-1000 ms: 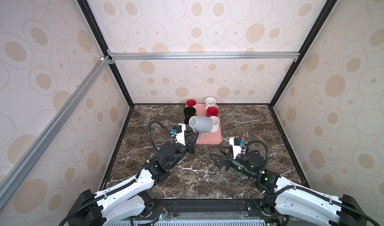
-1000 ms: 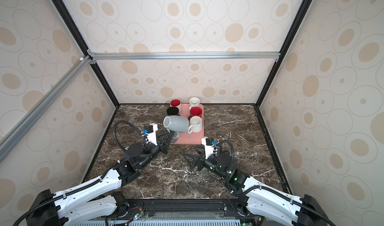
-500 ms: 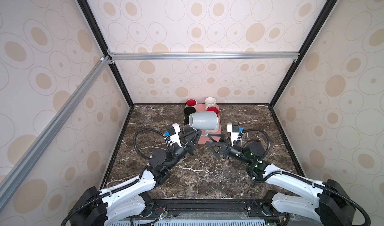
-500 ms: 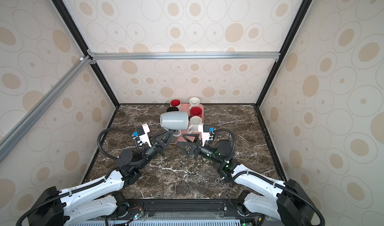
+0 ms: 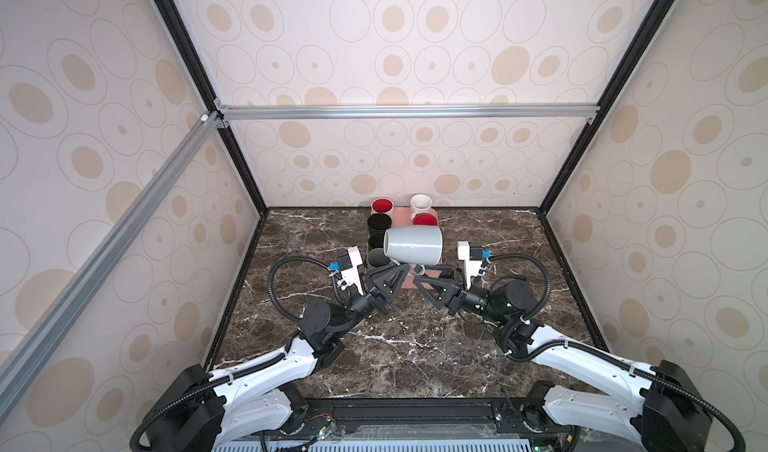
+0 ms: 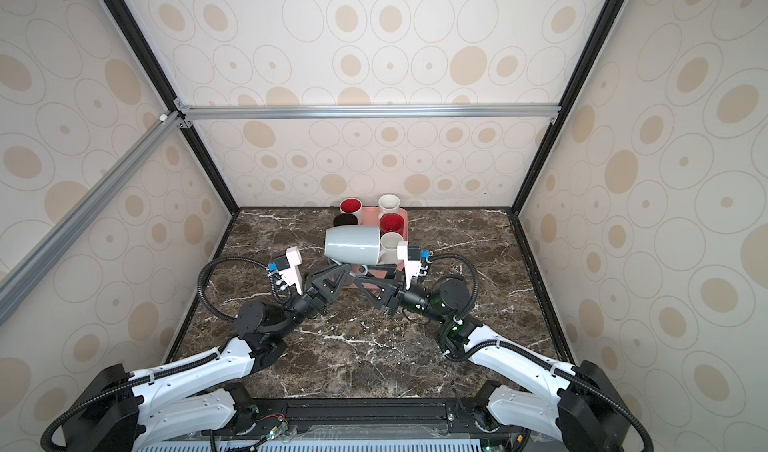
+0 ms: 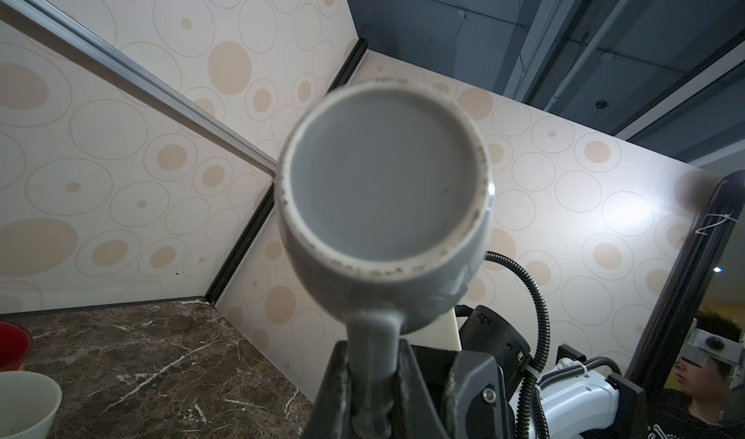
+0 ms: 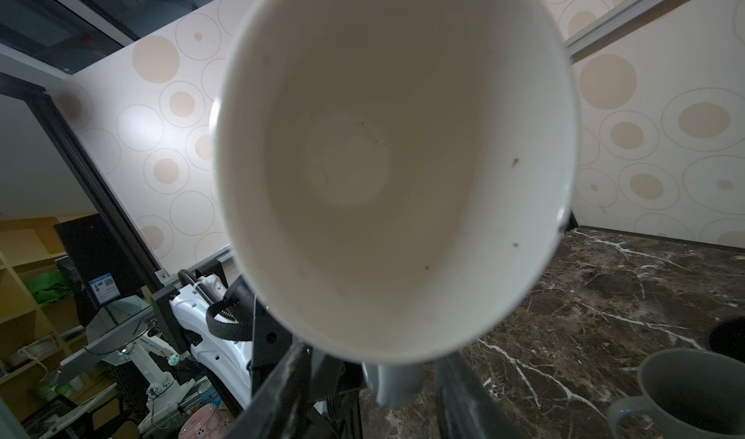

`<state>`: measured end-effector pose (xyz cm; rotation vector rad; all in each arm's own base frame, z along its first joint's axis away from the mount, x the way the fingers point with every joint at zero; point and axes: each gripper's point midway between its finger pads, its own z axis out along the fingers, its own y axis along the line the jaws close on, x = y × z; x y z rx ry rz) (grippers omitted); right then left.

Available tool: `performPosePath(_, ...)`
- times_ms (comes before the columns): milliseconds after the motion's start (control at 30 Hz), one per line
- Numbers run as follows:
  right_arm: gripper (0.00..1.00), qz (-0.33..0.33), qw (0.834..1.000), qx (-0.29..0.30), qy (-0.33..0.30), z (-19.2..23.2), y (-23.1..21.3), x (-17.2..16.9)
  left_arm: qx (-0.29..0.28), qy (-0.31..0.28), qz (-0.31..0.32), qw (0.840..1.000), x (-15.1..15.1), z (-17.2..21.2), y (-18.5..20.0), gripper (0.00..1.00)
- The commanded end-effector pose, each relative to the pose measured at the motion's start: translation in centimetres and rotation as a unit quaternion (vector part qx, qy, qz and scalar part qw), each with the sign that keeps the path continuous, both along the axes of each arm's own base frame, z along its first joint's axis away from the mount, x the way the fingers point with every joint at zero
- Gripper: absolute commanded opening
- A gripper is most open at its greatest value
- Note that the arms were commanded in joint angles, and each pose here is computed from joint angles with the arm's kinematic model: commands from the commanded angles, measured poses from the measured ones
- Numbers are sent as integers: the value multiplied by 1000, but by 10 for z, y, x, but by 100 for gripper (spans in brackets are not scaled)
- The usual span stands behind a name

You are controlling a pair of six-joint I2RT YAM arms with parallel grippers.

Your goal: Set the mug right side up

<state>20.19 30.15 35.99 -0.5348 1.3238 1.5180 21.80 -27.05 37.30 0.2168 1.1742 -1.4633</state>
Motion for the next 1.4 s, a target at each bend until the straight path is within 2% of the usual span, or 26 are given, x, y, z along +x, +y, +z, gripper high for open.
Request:
performPosePath(0,47,-2,999,20,-31,24,-6,-6,-63,-46,-23,997,-17,39,13,0)
performPosePath(100,45,-4,999,20,-31,26,-7,-6,-63,-43,-34,996,-17,37,9,0)
performPosePath(200,20,-6,999,16,-28,25,-7,-5,-63,-37,-39,997,-15,35,7,0)
performPosePath(300,0,-15,1000,10,-23,23,-9,-4,-54,-21,-32,998,-10,31,5,0)
performPosePath(367,0,-28,999,-1,-17,20,-12,-2,-48,-8,-22,999,-5,26,5,1)
performPosePath(433,0,-46,999,-21,-10,12,-16,1,-41,4,-8,999,-1,21,7,45)
performPosePath(467,0,-56,998,-38,0,6,-17,3,-36,13,2,999,2,18,9,61)
performPosePath(500,0,-67,996,-56,7,-1,-20,5,-31,18,10,999,4,15,11,74)
performPosePath(633,0,-99,981,-161,40,-34,-28,13,-4,24,50,998,5,7,24,99)
performPosePath(733,0,-108,956,-267,59,-62,-35,20,30,28,88,995,7,2,35,99)
performPosePath(833,0,-113,917,-375,74,-90,-44,32,63,28,131,989,9,-1,47,99)
performPosePath(1000,0,-151,802,-572,81,-144,-72,66,98,37,197,975,13,-8,72,99)
performPosePath(1067,0,-159,765,-619,83,-161,-80,81,106,38,206,972,13,-10,76,99)
performPosePath(1200,0,-159,702,-684,117,-193,-97,107,115,46,223,967,14,-15,83,99)
performPosePath(1300,0,-159,682,-702,131,-207,-102,124,117,45,226,966,13,-16,86,99)
performPosePath(1367,0,-161,685,-697,137,-209,-101,132,116,44,226,966,12,-16,87,99)
